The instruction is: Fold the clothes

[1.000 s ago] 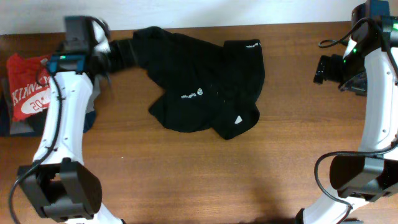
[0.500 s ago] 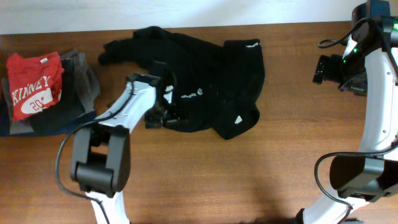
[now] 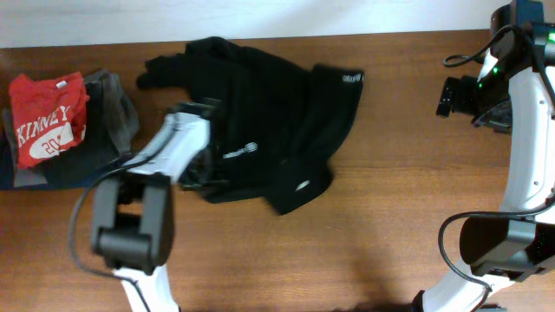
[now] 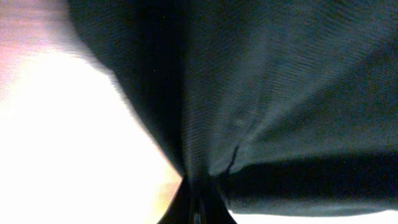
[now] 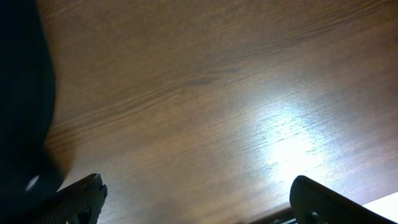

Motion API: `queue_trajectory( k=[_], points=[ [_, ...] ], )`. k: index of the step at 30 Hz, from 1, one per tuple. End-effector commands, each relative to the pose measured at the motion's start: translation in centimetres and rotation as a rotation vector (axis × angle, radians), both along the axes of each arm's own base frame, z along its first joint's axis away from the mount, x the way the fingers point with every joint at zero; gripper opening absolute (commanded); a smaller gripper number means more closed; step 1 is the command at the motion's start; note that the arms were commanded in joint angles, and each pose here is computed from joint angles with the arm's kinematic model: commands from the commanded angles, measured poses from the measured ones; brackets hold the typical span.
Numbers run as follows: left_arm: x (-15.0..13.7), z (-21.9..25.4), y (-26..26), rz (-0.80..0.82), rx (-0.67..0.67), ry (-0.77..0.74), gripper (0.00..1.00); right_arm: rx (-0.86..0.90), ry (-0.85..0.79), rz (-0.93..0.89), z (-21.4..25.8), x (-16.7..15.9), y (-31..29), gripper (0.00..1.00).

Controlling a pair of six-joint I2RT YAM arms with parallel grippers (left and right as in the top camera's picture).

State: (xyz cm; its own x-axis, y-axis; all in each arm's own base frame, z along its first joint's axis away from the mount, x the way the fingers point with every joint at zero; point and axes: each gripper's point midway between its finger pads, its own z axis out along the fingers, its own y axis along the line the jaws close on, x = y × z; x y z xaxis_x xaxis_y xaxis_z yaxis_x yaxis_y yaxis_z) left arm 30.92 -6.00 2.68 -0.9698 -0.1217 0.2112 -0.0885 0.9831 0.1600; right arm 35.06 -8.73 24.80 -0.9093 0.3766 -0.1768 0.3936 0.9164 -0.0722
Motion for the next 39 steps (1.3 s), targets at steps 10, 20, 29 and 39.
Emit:
queue_trajectory(
  k=[10, 20, 29, 39],
  points=[
    [3.8, 11.9, 7.4, 0.297, -0.393, -0.435, 0.95, 0.015, -0.031, 0.037, 1.0, -0.4, 0.4, 0.99],
    [8.3, 12.3, -10.8, -0.396, -0.442, -0.642, 0.93, -0.04, -0.017, -0.041, 1.1, -1.2, -2.2, 0.99],
    [6.8, 2.2, -24.2, -0.848, -0.405, -0.596, 0.79, 0.041, -0.038, -0.147, 1.0, -2.1, -4.5, 0.99],
    [6.2, -4.2, -26.0, -0.915, -0.286, -0.559, 0.41, 0.041, -0.038, -0.147, 1.0, -2.1, -4.5, 0.99]
  ],
)
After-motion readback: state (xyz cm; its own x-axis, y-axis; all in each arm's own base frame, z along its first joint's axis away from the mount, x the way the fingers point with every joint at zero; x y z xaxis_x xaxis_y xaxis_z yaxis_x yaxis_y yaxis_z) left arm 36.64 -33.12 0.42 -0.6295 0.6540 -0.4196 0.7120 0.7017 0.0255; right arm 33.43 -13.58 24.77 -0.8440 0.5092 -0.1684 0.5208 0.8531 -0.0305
